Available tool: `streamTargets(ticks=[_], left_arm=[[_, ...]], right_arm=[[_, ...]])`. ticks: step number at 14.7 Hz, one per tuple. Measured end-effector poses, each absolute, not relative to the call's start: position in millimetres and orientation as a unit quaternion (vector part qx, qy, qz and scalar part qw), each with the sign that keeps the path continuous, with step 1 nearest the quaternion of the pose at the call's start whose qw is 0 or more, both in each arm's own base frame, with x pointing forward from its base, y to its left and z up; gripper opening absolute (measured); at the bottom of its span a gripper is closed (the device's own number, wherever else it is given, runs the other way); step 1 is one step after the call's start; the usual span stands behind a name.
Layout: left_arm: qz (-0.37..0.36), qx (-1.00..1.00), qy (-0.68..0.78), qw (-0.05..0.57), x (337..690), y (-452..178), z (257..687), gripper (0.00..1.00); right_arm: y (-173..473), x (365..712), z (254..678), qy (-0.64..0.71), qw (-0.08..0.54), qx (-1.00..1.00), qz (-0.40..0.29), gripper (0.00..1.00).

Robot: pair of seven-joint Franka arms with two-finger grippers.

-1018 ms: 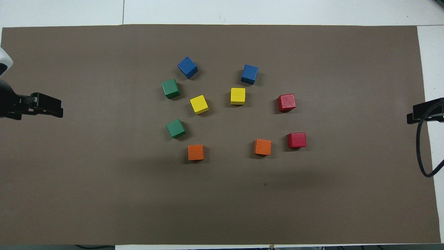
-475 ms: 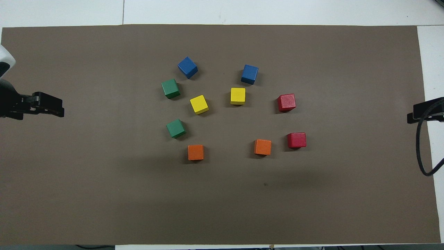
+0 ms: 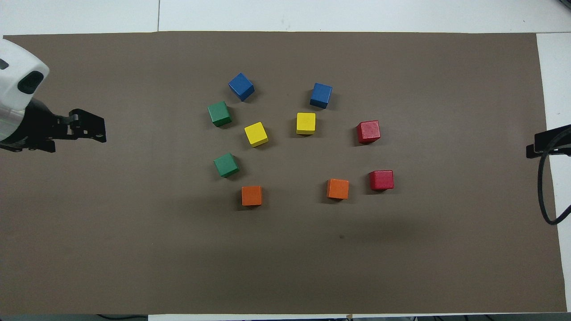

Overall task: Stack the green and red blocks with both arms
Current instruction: 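Reach the left gripper to the green block while the right gripper reaches red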

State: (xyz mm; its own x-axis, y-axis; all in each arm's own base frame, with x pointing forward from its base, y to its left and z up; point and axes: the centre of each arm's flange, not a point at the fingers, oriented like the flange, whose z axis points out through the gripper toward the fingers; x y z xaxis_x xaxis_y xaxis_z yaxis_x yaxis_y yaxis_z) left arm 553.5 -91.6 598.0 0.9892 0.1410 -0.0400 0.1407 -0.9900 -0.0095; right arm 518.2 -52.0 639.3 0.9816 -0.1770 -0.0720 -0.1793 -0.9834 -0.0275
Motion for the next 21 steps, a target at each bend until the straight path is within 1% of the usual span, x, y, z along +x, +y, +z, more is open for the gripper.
streamTargets(ticks=[2, 4, 7, 10, 13, 16, 21], left_arm=[[0.028, -0.996, -0.088, -0.004, 562.9, -122.4, 575.0, 1.0], [0.038, -0.994, -0.102, -0.007, 571.5, -160.3, 541.4, 1.0], [0.05, -0.993, -0.111, -0.008, 580.2, -204.5, 493.6, 1.0], [0.063, -0.99, -0.122, -0.005, 584.4, -221.3, 454.7, 1.0], [0.056, -0.989, -0.138, -0.008, 580.2, -221.4, 413.4, 1.0], [0.042, -0.986, -0.162, -0.015, 574.0, -232.2, 394.8, 1.0], [0.034, -0.986, -0.164, -0.021, 562.6, -270.9, 380.6, 1.0]], right_arm=[[-48.1, 520.8, 639.0, 0.104, 0.016, -0.994, 0.026, 1.0], [-34.4, 526.7, 630.8, 0.103, 0.016, -0.994, 0.016, 1.0], [1.4, 537.6, 599.3, 0.078, 0.016, -0.997, 0.005, 1.0], [38.4, 544.0, 561.6, 0.076, 0.016, -0.997, -0.005, 1.0], [49.4, 545.5, 531.9, 0.08, 0.017, -0.997, -0.007, 1.0], [64.3, 545.5, 502.1, 0.071, 0.015, -0.997, -0.002, 1.0], [91.9, 534.8, 440.9, 0.046, 0.004, -0.998, 0.044, 1.0]])
